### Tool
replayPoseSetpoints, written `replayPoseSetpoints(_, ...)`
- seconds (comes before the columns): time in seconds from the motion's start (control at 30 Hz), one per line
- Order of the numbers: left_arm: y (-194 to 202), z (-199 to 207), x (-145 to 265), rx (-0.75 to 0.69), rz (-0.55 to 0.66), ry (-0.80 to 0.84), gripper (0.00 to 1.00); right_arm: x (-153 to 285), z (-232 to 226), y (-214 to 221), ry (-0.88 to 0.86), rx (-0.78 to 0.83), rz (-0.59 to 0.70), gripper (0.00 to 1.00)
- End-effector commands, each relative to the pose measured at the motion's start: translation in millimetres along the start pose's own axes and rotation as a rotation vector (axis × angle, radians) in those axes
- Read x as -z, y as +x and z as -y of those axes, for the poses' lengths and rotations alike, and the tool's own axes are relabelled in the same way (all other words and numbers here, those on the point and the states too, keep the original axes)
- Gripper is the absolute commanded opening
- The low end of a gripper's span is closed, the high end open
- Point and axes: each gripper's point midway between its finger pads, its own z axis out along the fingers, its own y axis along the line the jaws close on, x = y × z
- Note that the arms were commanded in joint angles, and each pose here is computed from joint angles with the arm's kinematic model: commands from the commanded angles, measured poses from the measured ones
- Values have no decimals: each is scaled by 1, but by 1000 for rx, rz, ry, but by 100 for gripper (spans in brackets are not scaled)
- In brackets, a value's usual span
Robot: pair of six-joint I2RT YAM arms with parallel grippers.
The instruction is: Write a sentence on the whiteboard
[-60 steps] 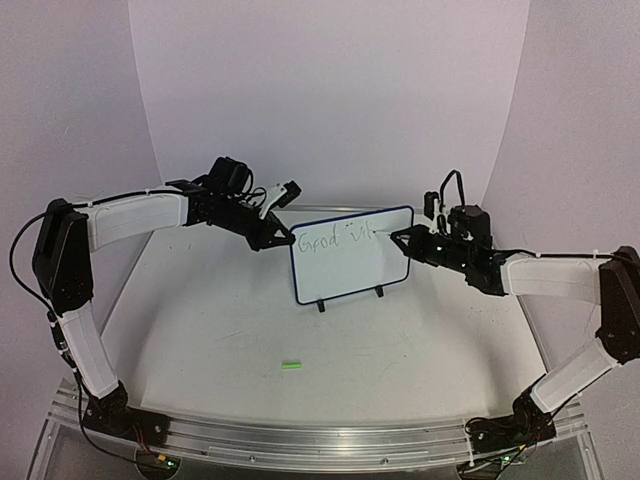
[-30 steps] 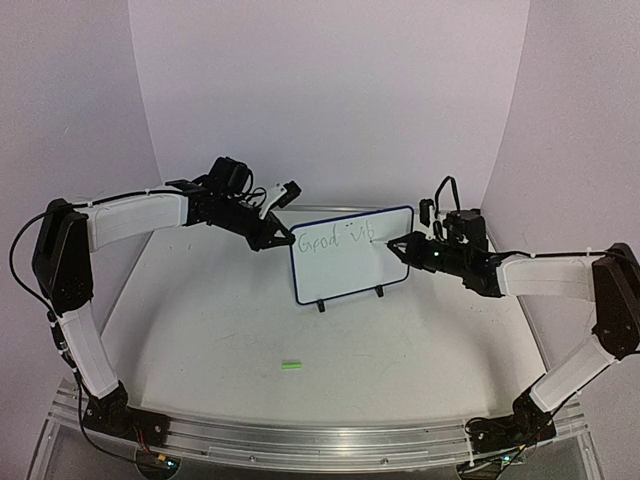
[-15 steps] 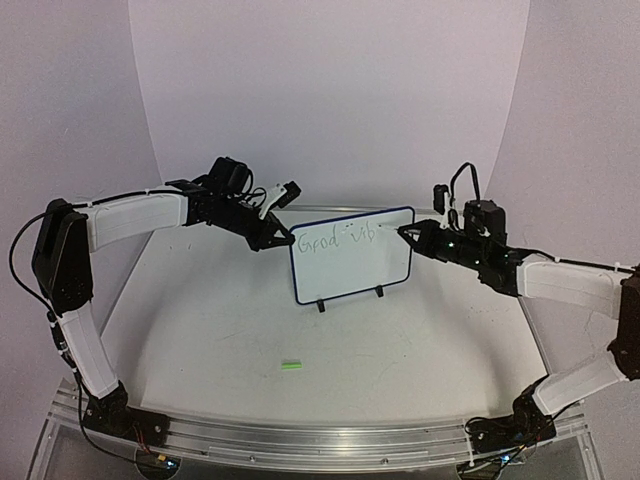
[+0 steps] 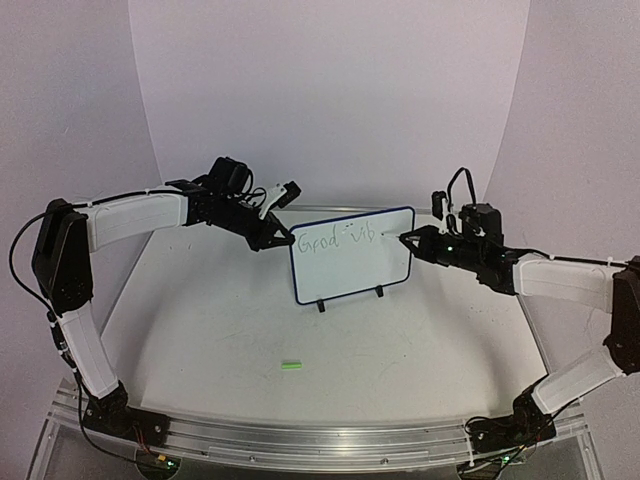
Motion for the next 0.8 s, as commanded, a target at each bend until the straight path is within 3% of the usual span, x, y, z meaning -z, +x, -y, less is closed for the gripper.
replayPoseSetpoints(0.0,13,-15,4,-26,-55,-89,0,-6,-12,-19,-32,32,31,0)
replayPoseSetpoints(0.77,13,-15,4,-28,-54,-90,0,-9,-2,-28,21,-1,79,0)
